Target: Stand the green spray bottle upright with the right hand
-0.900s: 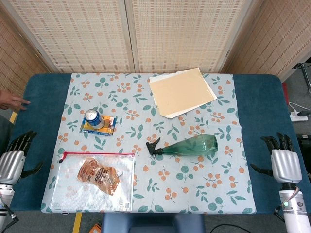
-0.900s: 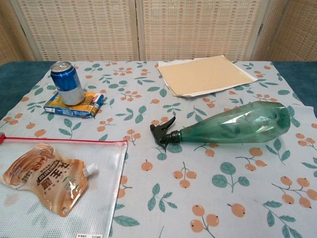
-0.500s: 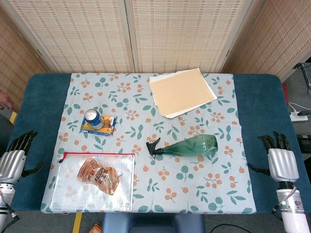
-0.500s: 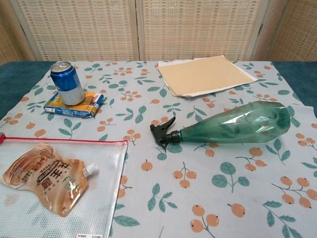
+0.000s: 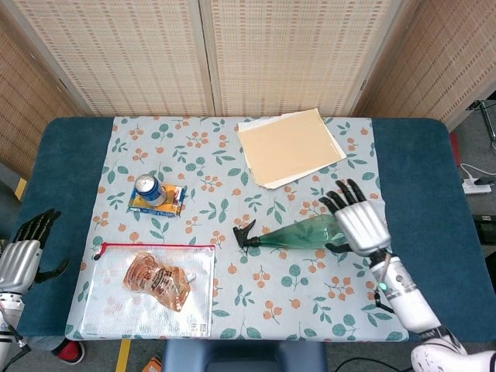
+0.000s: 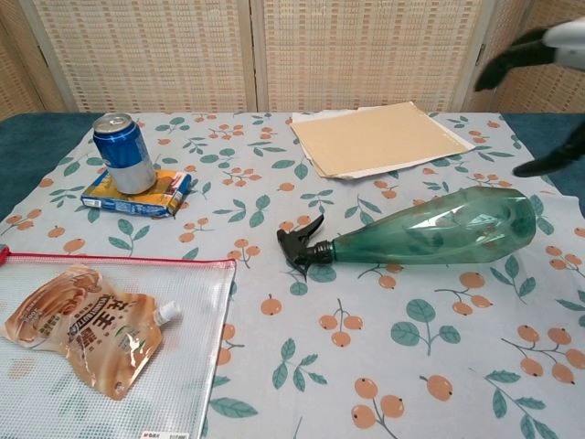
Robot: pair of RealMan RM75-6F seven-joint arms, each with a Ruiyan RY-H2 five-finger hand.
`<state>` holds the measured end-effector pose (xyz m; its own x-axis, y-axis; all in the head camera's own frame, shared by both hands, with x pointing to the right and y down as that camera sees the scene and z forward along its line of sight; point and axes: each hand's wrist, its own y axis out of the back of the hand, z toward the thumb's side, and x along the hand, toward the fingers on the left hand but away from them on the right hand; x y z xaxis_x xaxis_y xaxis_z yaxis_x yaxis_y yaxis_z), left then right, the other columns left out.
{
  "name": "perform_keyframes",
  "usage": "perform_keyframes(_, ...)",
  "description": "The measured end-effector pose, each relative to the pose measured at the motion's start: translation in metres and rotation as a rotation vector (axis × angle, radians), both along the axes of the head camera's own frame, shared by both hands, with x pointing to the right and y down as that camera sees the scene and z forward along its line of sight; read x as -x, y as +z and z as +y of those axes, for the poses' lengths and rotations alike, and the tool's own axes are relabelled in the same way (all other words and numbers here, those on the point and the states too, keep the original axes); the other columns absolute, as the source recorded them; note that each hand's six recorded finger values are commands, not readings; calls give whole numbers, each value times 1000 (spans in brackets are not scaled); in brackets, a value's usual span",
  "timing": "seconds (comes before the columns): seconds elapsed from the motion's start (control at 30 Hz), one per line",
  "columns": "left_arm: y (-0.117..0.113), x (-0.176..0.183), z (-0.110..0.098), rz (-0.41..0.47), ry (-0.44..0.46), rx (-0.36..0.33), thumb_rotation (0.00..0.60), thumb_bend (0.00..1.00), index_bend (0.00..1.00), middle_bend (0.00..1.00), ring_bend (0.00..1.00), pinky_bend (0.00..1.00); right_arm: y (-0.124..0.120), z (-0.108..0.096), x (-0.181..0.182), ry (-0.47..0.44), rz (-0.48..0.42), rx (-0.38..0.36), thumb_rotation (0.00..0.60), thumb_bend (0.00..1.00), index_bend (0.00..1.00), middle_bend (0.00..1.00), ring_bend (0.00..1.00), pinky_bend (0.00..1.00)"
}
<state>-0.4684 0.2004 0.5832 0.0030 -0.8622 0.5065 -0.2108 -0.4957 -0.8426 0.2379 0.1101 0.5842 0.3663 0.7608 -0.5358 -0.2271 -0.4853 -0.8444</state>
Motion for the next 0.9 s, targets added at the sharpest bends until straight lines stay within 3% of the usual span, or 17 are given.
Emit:
perform_keyframes(0.2,0,1,-1,10,-8,3,600,260,0,0,0,76,12,-5,77,-266,18,26,600,0,288,194,0,0)
perform_keyframes(0.3,0,2,-1,16,-12,4,600,259,0,0,0,76,21,-6,91,-336,70,26,600,0,306,205,0,0)
perform_keyframes(0.6,-1,1,-1,29,-8,-1,600,260,0,0,0,76,55,-4,76,-318,228,89,600,0,323,246,0,0)
perform_keyframes(0.9,-2,1,-1,30,-8,-7,600,259,0,0,0,76,74,1,79,-351,222,98,600,0,313,252,0,0)
